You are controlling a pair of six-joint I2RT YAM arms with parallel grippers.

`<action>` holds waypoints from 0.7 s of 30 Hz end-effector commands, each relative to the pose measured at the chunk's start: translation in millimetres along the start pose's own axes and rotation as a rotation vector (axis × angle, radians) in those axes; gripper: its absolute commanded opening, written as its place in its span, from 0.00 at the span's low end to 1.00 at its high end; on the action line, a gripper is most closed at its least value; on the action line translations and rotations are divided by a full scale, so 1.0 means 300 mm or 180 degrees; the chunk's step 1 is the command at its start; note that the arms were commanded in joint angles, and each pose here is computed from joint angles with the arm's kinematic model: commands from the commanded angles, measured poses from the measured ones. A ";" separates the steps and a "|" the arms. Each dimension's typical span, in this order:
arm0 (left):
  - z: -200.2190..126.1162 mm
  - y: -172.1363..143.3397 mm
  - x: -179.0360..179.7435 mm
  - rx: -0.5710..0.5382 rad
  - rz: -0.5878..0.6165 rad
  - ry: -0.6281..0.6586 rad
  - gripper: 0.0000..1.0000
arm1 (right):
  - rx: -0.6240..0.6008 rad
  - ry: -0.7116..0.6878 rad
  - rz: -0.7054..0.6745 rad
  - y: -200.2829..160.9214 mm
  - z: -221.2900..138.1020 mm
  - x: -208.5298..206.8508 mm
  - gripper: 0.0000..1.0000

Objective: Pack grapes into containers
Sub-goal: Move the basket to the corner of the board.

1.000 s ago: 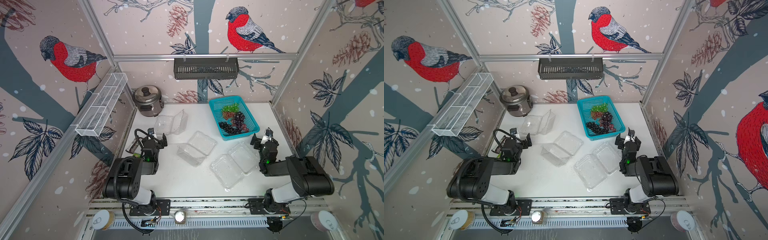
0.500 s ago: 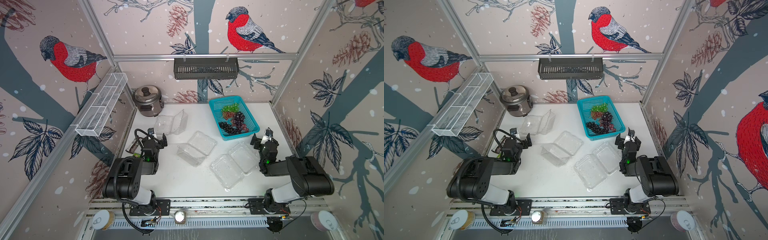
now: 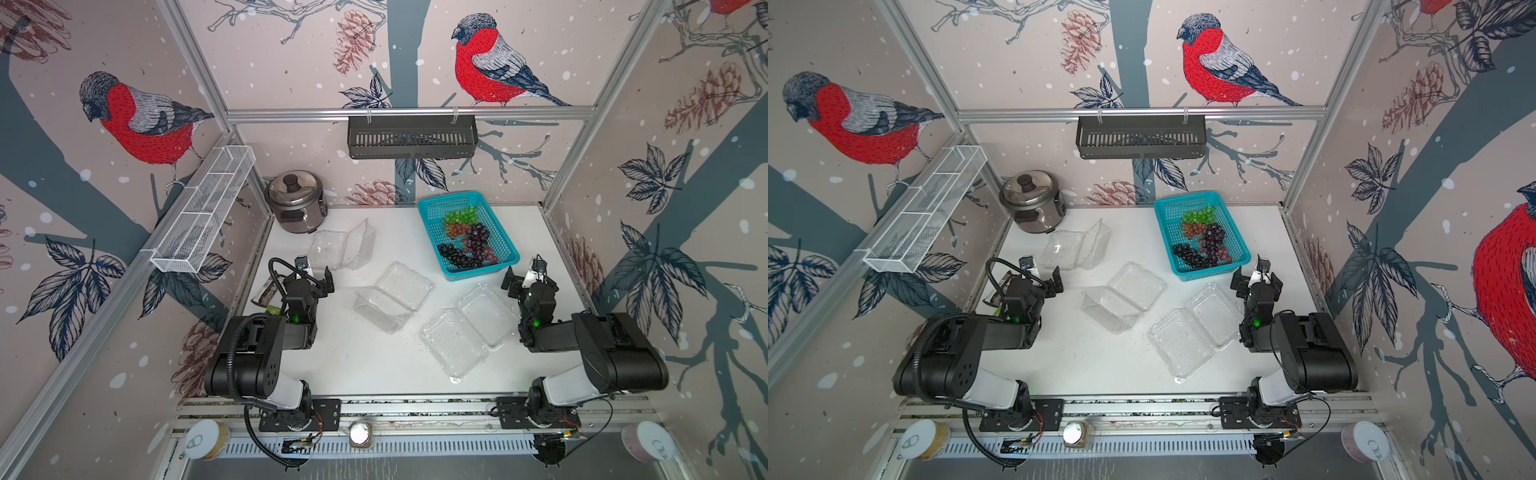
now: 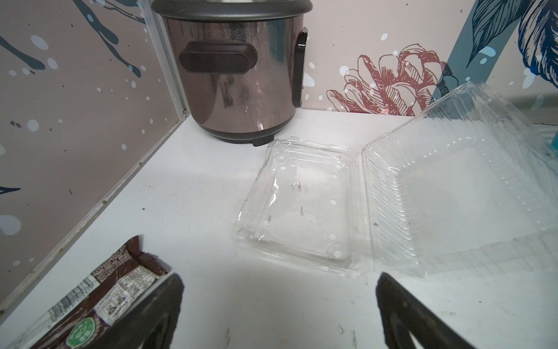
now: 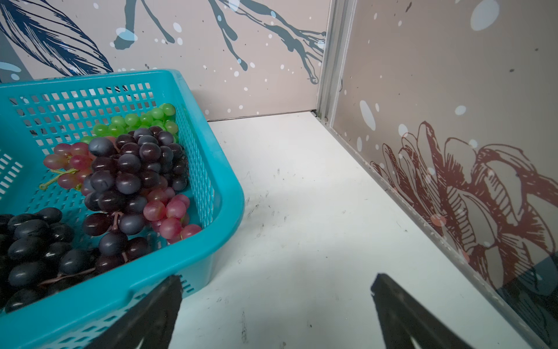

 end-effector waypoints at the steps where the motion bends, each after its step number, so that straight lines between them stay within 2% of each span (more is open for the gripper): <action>1: 0.000 0.037 0.000 -0.0183 0.0006 0.0002 0.98 | -0.0187 0.0060 0.0090 0.042 0.002 0.005 0.99; 4: 0.000 0.037 -0.002 -0.0187 0.0028 0.0036 0.98 | -0.0201 0.0056 0.0082 0.042 -0.001 0.006 0.99; 7: -0.002 0.047 -0.003 -0.0235 0.0024 0.0027 0.98 | -0.0198 -0.0171 0.0141 0.086 0.000 -0.017 0.99; 8: -0.008 0.070 -0.005 -0.0334 0.0049 0.0017 0.98 | -0.0057 -0.0250 0.0168 0.097 0.008 -0.027 0.99; 10: 0.013 0.140 -0.013 -0.0177 0.0144 0.0033 0.98 | 0.0051 -0.0525 0.0207 0.125 0.014 -0.057 0.99; 11: 0.029 0.156 0.001 0.0146 0.0052 0.0196 0.99 | 0.0072 -0.0652 0.0265 0.133 0.011 -0.071 0.99; 12: 0.036 0.177 0.027 0.0251 -0.0102 0.0456 0.98 | 0.0075 -0.0732 0.0321 0.142 0.004 -0.082 0.99; 14: 0.034 0.194 0.041 0.0383 -0.0318 0.0648 0.98 | 0.0055 -0.0985 0.0499 0.158 -0.014 -0.105 0.99; 16: 0.006 0.218 0.031 0.0326 -0.0616 0.0588 0.98 | 0.0095 -0.1325 0.0767 0.174 -0.028 -0.134 0.99; 19: -0.051 0.275 0.006 0.0200 -0.1148 0.0403 0.99 | 0.0196 -0.1607 0.1072 0.206 -0.047 -0.163 0.99; 21: -0.090 0.308 -0.003 0.0183 -0.1502 0.0314 0.98 | 0.0297 -0.1353 0.1202 0.205 -0.040 -0.153 0.99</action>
Point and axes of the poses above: each gripper's point midway between its finger pads, its own z axis out along the fingers, its own x axis along the line the jaws close on, y = z × x, the point moved 6 cm from there along -z, back along the fingers, and after that the axes turned 1 degree about -z, right-handed, at the moved point
